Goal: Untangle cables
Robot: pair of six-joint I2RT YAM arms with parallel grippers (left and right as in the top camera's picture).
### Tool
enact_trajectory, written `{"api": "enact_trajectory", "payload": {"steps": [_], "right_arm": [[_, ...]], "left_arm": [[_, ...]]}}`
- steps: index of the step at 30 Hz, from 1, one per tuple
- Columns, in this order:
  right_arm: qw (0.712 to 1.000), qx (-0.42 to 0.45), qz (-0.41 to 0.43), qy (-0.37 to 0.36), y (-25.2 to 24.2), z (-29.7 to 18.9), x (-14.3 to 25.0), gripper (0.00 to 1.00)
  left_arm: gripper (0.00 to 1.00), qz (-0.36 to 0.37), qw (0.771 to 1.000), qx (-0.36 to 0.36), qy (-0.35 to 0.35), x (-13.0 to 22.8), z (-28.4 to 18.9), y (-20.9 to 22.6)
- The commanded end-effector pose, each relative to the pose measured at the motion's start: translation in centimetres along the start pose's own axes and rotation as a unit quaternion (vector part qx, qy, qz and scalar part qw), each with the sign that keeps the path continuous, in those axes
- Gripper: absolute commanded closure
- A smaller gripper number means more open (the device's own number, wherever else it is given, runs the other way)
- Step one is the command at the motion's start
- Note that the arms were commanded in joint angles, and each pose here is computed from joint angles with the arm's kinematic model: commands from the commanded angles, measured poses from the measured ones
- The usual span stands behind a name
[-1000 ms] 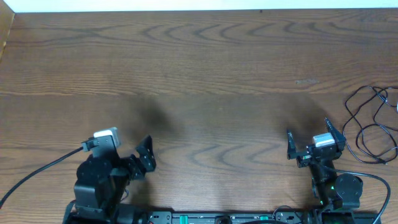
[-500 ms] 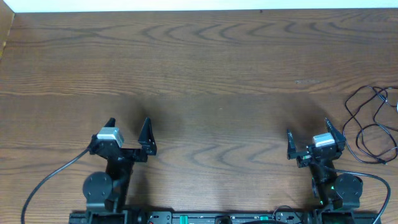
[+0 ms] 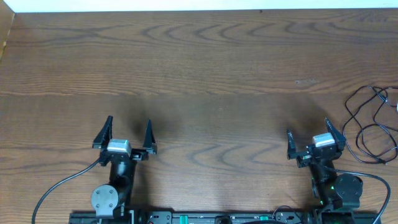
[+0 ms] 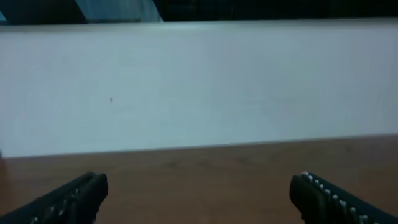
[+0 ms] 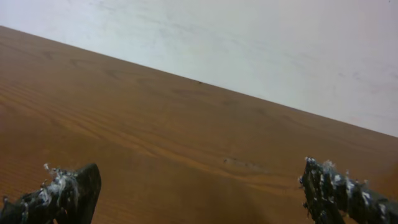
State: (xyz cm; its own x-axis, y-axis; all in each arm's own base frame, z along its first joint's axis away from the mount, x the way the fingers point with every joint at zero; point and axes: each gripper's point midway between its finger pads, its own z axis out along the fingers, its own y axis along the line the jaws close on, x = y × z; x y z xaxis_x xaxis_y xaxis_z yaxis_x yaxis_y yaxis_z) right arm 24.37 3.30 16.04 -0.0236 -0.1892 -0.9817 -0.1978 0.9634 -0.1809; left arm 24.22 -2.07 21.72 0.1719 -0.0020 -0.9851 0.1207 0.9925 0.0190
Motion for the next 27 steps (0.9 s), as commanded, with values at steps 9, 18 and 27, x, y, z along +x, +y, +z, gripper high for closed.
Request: {"api": "enact_trajectory", "payload": {"steps": [9,18,27], "right_arm": [[1.0,-0.003,-0.007,0.0,0.2,0.0,0.0,0.01],[1.0,-0.003,-0.007,0.0,0.2,0.0,0.0,0.01],[1.0,-0.003,-0.007,0.0,0.2,0.0,0.0,0.01]], "left_arm": [[0.02,0.012,0.989,0.001,0.148,7.3,-1.1,0.0],[0.02,0.011,0.988,0.001,0.155,7.6,-1.2,0.0],[0.02,0.011,0.988,0.001,0.155,7.6,-1.2,0.0]]}}
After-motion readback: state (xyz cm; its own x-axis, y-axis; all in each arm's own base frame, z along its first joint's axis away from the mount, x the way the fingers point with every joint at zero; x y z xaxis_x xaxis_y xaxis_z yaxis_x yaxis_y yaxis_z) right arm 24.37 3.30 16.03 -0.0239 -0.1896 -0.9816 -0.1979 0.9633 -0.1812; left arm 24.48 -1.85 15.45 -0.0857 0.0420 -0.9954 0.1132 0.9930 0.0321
